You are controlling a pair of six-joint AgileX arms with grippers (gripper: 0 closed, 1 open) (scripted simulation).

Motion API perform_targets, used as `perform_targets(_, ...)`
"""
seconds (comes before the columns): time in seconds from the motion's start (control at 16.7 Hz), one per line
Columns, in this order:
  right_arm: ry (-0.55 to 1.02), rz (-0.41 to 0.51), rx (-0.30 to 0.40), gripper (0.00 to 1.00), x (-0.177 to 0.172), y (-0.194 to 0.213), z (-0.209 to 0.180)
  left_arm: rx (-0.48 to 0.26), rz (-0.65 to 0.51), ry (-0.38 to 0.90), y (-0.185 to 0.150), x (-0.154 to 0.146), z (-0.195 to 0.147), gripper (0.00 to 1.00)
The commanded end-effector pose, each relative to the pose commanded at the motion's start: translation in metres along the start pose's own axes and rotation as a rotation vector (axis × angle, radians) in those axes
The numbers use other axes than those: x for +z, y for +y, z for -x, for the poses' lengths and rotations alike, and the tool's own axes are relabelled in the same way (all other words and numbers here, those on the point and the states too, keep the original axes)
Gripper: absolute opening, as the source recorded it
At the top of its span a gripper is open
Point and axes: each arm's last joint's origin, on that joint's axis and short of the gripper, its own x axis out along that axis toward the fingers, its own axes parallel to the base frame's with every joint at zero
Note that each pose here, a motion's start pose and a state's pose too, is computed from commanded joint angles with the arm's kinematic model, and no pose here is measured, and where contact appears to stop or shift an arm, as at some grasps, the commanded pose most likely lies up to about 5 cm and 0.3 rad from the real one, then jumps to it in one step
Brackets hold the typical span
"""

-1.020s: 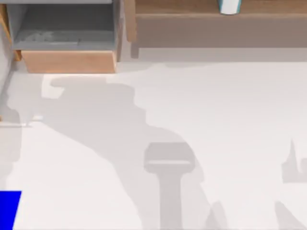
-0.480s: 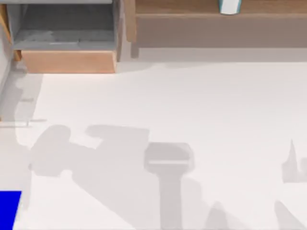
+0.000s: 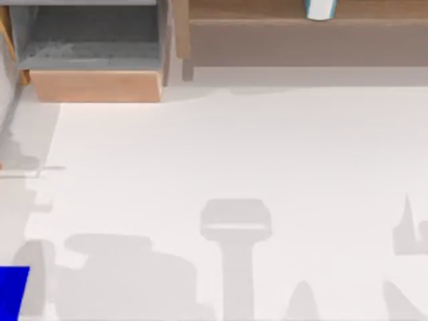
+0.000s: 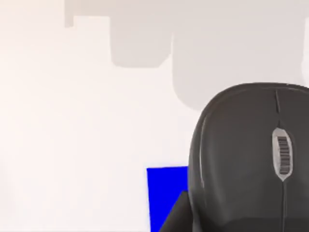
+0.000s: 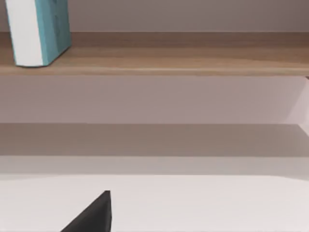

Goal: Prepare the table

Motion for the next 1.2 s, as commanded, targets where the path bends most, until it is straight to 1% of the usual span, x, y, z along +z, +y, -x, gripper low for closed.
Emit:
perform_targets(0.3, 0.000, 0.000, 0.000, 1.00, 0.000, 0.000, 0.000, -0.014, 0.053, 0.113, -0.017, -0.050, -0.039, 0.00)
perform_targets(0.48, 0.000, 0.000, 0.000, 1.00, 0.000, 0.000, 0.000, -0.016, 0.081, 0.157, -0.021, -0.069, -0.052, 0.00)
perform_targets(0.96, 0.000, 0.000, 0.000, 1.00, 0.000, 0.000, 0.000, -0.017, 0.086, 0.170, -0.022, -0.073, -0.054, 0.00)
perform_targets(1.2, 0.000, 0.000, 0.000, 1.00, 0.000, 0.000, 0.000, -0.001, 0.109, 0.161, -0.017, -0.071, -0.049, 0.00)
